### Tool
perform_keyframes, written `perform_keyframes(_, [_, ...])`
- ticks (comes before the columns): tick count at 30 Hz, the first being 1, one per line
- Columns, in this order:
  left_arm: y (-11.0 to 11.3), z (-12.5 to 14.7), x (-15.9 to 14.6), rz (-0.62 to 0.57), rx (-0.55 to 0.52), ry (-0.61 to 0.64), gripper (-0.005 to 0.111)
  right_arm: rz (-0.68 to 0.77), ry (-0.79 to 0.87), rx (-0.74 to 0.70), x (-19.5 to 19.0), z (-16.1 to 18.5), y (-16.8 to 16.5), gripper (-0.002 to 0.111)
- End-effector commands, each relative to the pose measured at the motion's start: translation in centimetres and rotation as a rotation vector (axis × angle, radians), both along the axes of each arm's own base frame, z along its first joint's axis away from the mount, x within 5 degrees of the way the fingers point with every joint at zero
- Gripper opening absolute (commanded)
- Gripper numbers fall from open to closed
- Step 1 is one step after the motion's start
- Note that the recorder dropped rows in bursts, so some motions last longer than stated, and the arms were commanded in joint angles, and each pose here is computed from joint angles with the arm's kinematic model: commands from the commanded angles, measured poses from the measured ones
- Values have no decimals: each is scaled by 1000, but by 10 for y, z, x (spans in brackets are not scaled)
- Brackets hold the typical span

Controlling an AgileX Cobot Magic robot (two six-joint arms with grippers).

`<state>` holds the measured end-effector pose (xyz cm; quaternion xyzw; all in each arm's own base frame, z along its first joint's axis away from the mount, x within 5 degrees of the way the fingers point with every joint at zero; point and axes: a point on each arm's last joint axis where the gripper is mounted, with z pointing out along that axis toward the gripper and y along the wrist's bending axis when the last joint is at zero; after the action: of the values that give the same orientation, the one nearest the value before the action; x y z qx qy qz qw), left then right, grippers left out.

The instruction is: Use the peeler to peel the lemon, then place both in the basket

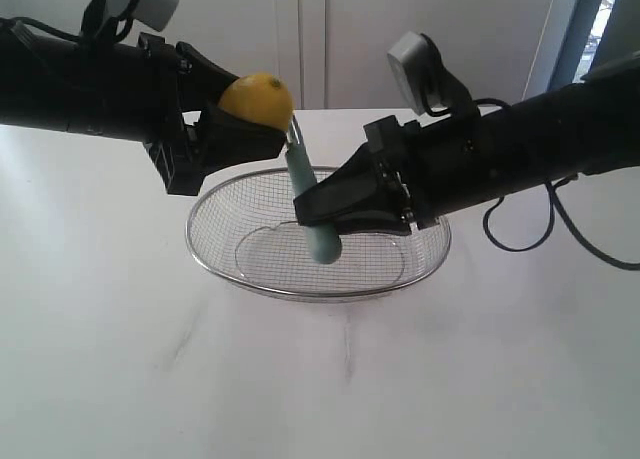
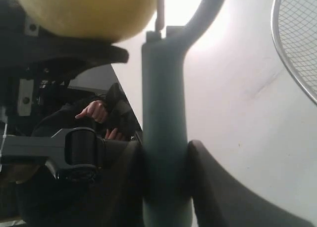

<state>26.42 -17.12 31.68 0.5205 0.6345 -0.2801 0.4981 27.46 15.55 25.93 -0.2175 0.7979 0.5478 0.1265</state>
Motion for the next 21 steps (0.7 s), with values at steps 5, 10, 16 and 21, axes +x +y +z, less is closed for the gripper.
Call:
perform_keyframes(5, [-3,7,-4,-15,-37,5,0,-26,-46,33,-2,15,-10,0])
perform_keyframes(10, [-2,6,-5,-15,-37,7,0,-25,-76,40,-6,23,-11,0])
perform_keyframes(16, [-2,6,-4,-12,-36,6,0,-24,-121,49,-13,36,-12,0])
perform_keyframes(21, [-2,6,-4,-12,-36,6,0,-20,-142,51,-16,39,-13,0])
